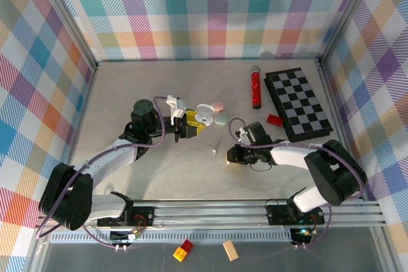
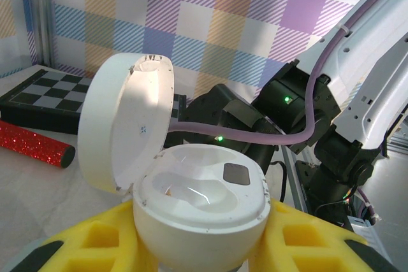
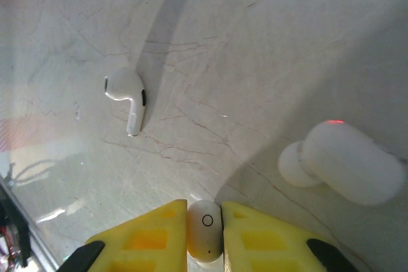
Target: Insert the wireless bluetooth earbuds into the charging case
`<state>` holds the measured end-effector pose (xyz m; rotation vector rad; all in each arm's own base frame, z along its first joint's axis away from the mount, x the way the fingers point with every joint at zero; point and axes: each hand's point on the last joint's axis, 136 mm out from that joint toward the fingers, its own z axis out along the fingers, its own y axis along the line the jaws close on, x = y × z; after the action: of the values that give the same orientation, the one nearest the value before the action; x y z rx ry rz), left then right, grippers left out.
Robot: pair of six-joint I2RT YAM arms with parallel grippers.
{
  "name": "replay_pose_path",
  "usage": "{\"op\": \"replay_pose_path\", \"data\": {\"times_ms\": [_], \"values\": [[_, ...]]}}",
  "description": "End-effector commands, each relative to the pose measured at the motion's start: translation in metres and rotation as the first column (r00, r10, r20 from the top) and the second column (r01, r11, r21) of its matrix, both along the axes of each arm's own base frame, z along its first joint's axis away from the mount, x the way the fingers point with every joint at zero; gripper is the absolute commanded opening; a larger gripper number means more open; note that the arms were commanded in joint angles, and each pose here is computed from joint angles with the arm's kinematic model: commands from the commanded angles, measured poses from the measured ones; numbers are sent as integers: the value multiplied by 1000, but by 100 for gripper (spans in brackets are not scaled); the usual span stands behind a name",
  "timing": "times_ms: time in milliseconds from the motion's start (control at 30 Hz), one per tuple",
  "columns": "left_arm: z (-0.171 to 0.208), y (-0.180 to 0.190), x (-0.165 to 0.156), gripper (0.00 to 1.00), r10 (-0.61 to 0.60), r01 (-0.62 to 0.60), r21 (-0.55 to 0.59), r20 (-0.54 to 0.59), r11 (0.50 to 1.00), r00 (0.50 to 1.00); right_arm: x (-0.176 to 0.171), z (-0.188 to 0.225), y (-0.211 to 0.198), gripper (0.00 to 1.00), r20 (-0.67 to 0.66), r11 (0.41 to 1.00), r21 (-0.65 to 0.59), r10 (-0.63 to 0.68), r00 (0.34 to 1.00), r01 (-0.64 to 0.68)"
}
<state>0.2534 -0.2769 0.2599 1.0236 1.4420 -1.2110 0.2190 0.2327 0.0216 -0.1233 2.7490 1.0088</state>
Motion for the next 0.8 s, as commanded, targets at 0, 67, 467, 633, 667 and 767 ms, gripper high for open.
{"op": "replay_pose_path", "data": {"times_ms": [0, 67, 467, 633, 667, 767], "values": [[14, 1, -3, 33, -16, 18, -22, 57, 1000, 998, 10, 14, -7, 16, 50, 998, -40, -45, 998, 47], [14, 1, -2, 33, -14, 15, -20, 58, 1000, 998, 17, 24, -12, 16, 89, 995, -63, -66, 994, 72], [11, 1, 0, 33, -7, 8, -10, 56, 1000, 998, 67, 63, -63, 16, 289, 860, -343, -286, 914, 378], [11, 1, 1, 33, -5, 5, -4, 57, 1000, 998, 72, 66, -72, 17, 315, 792, -445, -299, 901, 418], [11, 1, 1, 33, -3, 3, -3, 58, 1000, 998, 72, 67, -72, 17, 317, 788, -451, -297, 901, 419], [10, 1, 1, 33, 0, 0, 2, 59, 1000, 998, 74, 68, -71, 17, 325, 789, -445, -299, 897, 424]]}}
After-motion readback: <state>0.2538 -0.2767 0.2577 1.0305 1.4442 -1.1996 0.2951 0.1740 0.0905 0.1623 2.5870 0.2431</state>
